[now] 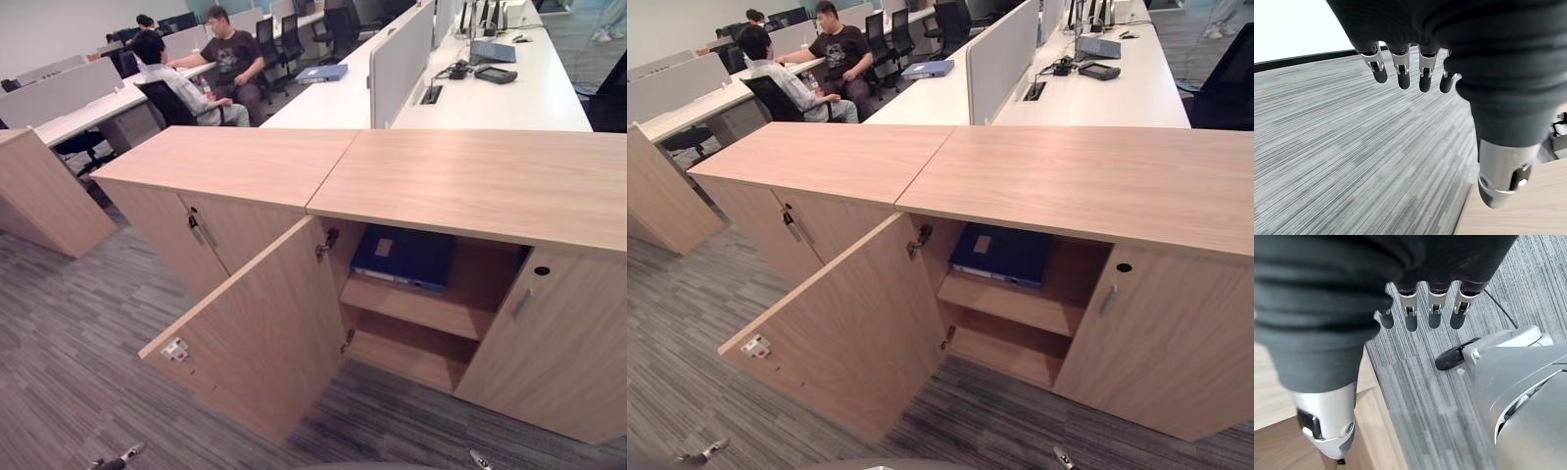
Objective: Put the empty folder in the office cabinet
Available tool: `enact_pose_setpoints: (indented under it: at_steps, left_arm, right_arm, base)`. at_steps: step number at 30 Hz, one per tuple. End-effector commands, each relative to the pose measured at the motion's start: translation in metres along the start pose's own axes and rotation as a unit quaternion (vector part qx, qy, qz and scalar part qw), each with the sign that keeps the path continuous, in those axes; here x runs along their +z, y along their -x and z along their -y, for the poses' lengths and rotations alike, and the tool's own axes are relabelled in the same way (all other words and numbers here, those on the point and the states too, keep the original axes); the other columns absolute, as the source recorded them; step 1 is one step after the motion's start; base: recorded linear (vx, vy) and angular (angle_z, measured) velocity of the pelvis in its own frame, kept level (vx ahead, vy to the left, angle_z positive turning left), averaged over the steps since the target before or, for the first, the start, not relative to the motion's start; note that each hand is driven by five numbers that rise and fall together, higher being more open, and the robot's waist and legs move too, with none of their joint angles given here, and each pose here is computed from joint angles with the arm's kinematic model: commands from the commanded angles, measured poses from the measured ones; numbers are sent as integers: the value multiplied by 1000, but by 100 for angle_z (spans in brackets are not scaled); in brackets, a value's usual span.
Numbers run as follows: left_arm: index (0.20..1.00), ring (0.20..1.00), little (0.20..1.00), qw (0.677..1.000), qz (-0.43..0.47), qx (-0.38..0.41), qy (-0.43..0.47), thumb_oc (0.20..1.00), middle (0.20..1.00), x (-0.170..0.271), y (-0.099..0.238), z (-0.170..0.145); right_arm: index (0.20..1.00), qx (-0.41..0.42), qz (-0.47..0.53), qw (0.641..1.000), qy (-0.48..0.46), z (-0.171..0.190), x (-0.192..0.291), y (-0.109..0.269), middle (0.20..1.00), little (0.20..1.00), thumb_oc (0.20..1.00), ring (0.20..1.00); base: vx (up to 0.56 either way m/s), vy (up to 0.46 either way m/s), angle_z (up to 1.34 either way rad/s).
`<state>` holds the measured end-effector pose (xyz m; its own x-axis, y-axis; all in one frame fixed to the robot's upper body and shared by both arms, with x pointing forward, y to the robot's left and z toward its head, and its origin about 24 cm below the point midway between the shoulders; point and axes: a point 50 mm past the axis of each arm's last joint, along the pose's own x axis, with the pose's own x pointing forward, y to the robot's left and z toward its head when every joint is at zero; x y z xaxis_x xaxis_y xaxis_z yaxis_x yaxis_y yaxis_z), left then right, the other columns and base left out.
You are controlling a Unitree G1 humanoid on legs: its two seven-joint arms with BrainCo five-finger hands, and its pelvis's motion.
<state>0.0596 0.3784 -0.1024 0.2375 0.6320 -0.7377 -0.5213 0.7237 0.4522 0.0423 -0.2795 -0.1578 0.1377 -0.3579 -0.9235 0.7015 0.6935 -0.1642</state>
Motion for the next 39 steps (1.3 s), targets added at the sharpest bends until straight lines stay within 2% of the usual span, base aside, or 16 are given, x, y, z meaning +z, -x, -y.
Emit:
enact_pose_setpoints:
  at_steps: [1,6,12,14,16,21,25,29,32,35,38,39]
  left_arm:
    - [1000,1000,1000,998,61,27,-10,1000,1000,43,-4,-17]
    - [1000,1000,1000,991,131,-15,-34,1000,1000,84,-1,11]
    - [1000,1000,1000,983,170,-43,-46,1000,1000,103,4,29]
    - [1000,1000,1000,973,212,-71,-54,1000,1000,121,12,48]
    - [1000,1000,1000,971,218,-72,-74,1000,1000,125,13,52]
    - [1000,1000,1000,940,304,-81,-133,1000,1000,168,32,71]
    - [1000,1000,1000,887,408,-120,-177,1000,1000,201,66,100]
    - [1000,1000,1000,845,473,-163,-190,1000,1000,211,96,125]
    - [1000,1000,1000,789,535,-224,-202,1000,1000,213,133,153]
    - [1000,1000,1000,736,574,-329,-140,1000,1000,207,175,170]
    - [1000,1000,1000,682,566,-455,-86,1000,1000,187,210,188]
    - [1000,1000,1000,682,566,-456,-86,1000,1000,187,210,188]
  right_arm:
    - [1000,25,-2,1000,-1,-19,-3,0,1000,1000,1000,1000]
    - [1000,34,5,999,7,-25,1,0,1000,1000,1000,1000]
    - [1000,36,5,999,13,-26,2,0,1000,1000,1000,1000]
    - [1000,34,4,999,19,-25,3,0,1000,1000,1000,1000]
    - [1000,36,1,999,24,-25,1,0,1000,1000,1000,1000]
    - [1000,40,3,999,33,-28,2,0,1000,1000,1000,1000]
    - [1000,43,-1,999,29,-30,1,0,1000,1000,1000,1000]
    - [1000,43,-9,999,26,-30,-4,1,1000,1000,1000,1000]
    - [1000,43,-18,999,23,-32,-9,1,1000,1000,1000,1000]
    - [1000,42,-14,999,16,-35,-8,1,1000,1000,1000,1000]
    - [1000,45,-10,999,3,-41,-8,2,1000,1000,1000,1000]
    - [1000,44,-11,999,2,-41,-8,2,1000,1000,1000,1000]
  base:
    - [-3,-16,-4]
    - [0,-6,0]
    - [3,-12,-4]
    - [6,-11,-2]
    - [6,-20,6]
    - [0,0,0]
    - [0,-5,1]
    - [1,-3,1]
    - [0,-11,6]
    - [-10,-10,5]
    - [1,-3,7]
    - [4,-8,11]
